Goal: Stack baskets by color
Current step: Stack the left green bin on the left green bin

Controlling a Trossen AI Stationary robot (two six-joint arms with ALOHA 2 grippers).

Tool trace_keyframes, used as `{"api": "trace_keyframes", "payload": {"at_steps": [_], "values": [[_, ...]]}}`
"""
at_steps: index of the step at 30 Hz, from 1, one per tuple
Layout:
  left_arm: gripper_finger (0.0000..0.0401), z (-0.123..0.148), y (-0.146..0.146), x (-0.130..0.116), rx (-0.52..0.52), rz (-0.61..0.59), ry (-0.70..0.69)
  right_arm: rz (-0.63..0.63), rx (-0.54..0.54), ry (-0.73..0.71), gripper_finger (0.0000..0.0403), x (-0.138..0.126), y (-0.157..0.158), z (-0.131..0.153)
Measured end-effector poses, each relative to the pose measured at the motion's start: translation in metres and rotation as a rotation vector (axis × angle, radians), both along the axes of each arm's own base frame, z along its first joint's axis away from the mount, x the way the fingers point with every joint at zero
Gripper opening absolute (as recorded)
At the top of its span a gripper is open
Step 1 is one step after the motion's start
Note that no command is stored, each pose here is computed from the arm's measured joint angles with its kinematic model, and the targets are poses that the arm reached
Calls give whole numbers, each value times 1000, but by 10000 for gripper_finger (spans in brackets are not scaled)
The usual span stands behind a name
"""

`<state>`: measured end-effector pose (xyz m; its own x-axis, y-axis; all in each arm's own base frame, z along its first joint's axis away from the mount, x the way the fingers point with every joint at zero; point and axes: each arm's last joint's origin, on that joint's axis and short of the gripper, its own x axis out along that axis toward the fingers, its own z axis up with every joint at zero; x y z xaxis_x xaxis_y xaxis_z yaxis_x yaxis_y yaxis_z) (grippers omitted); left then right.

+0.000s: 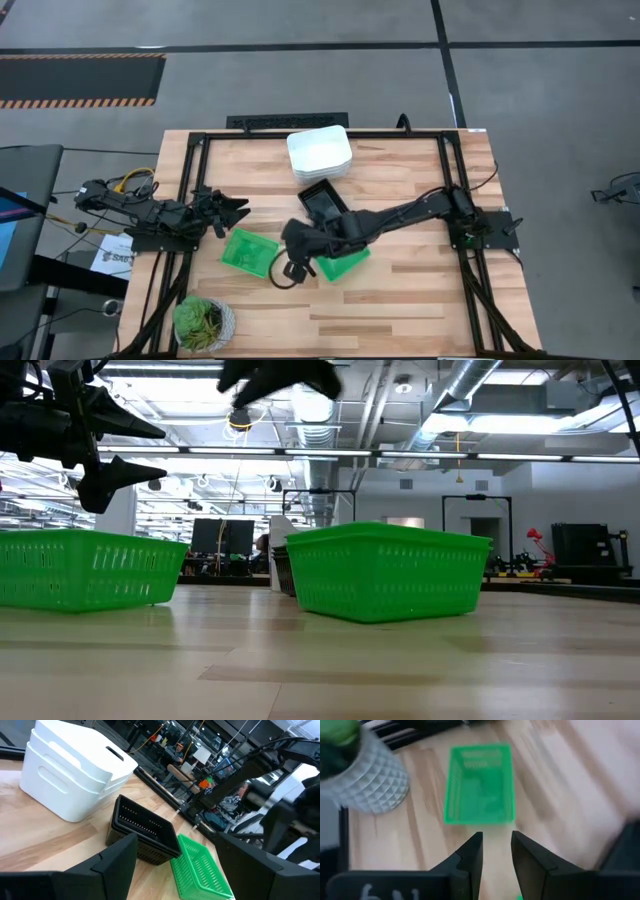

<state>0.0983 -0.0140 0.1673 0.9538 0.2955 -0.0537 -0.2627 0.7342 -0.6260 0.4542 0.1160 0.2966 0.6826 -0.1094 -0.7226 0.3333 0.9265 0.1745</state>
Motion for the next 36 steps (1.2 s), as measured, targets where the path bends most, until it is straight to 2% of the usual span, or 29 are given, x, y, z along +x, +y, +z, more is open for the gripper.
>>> {"api": "trace_keyframes", "payload": {"at_steps": [4,7,11,13,15,19,24,26,29,36], "values": [[256,0,0,0,0,0,0,211,-208,-49,123,8,-7,6],[256,0,0,0,0,0,0,358,-289,-65,123,12,-10,6],[256,0,0,0,-2,1,-1,593,-356,-76,124,26,-10,-13],[256,0,0,0,-3,1,-1,685,-404,-128,128,38,-5,-26],[256,0,0,0,-11,2,-4,752,-450,-79,137,41,-3,-43],[256,-1,0,1,-12,3,3,832,-514,-81,164,55,-4,-71],[256,-1,0,1,-16,7,11,864,-579,-105,200,66,-10,-86],[256,-2,0,1,-23,8,12,885,-562,-48,209,64,-13,-98],[256,-2,0,1,-23,9,14,906,-544,-58,216,70,-19,-111],[256,-3,0,2,-27,11,23,915,-531,4,209,73,-26,-132]]}}
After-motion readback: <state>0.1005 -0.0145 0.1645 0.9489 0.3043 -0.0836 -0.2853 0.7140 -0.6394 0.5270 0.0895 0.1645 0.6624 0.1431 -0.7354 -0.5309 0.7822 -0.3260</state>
